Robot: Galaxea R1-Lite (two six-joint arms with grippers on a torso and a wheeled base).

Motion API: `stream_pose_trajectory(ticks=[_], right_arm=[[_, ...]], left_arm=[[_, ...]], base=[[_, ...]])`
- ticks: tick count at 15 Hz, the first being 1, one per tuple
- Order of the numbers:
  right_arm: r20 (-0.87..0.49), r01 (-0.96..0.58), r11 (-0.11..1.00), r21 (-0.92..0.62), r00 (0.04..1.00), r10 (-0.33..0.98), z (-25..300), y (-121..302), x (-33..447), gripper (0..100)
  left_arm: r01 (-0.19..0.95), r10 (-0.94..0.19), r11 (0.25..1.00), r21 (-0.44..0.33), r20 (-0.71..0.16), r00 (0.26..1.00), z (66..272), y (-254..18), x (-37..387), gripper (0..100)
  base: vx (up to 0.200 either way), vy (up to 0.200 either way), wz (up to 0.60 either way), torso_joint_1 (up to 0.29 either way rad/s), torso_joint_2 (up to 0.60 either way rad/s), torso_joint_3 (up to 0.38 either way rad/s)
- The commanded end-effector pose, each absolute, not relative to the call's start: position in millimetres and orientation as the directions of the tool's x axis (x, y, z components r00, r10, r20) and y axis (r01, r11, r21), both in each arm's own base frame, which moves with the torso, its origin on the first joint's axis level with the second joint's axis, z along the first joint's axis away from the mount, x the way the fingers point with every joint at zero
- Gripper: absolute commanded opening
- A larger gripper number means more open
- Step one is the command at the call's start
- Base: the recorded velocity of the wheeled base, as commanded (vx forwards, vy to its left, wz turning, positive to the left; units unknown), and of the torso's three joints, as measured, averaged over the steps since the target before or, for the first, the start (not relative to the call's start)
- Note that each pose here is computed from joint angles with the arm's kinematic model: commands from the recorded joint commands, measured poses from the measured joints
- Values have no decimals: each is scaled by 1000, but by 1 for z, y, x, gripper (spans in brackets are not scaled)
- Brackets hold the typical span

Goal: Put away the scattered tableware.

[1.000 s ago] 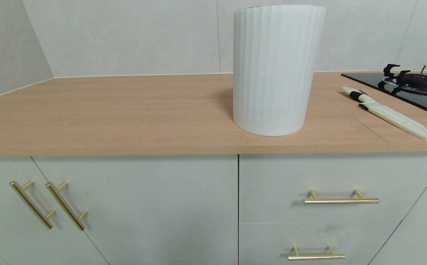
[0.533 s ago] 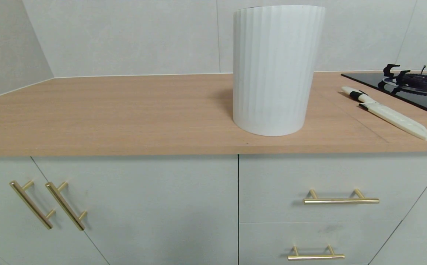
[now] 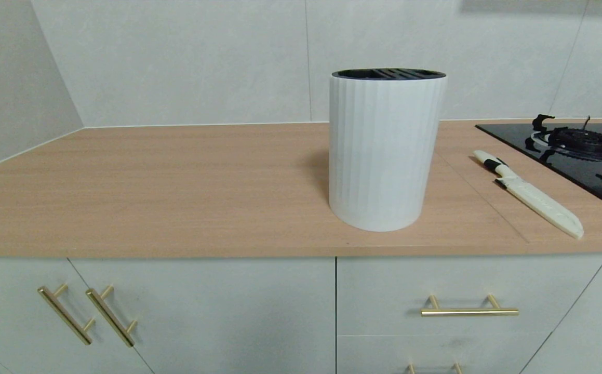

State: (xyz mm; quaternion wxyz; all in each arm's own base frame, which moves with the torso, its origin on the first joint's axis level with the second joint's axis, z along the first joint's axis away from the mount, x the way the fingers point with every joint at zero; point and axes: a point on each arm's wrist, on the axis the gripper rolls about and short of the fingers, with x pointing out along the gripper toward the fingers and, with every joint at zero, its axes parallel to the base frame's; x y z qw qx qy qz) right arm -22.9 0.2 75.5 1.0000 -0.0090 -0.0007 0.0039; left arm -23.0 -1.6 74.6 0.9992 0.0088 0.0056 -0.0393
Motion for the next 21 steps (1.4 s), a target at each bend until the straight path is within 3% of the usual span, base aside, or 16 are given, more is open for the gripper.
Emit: stream_pose_trajectory(ticks=[1,21], right_arm=[[0,-9,1000,-18,1000,9,75,0,-23,100],[0,-9,1000,-18,1000,9,75,0,-23,100]], left_arm=[[78,-78,997,17,-12,997,74,-2,-23,100],[78,-78,997,17,-12,997,74,-2,-23,100]], base=[[0,0,0,173,-496,-290],[0,0,0,218,-504,-288]])
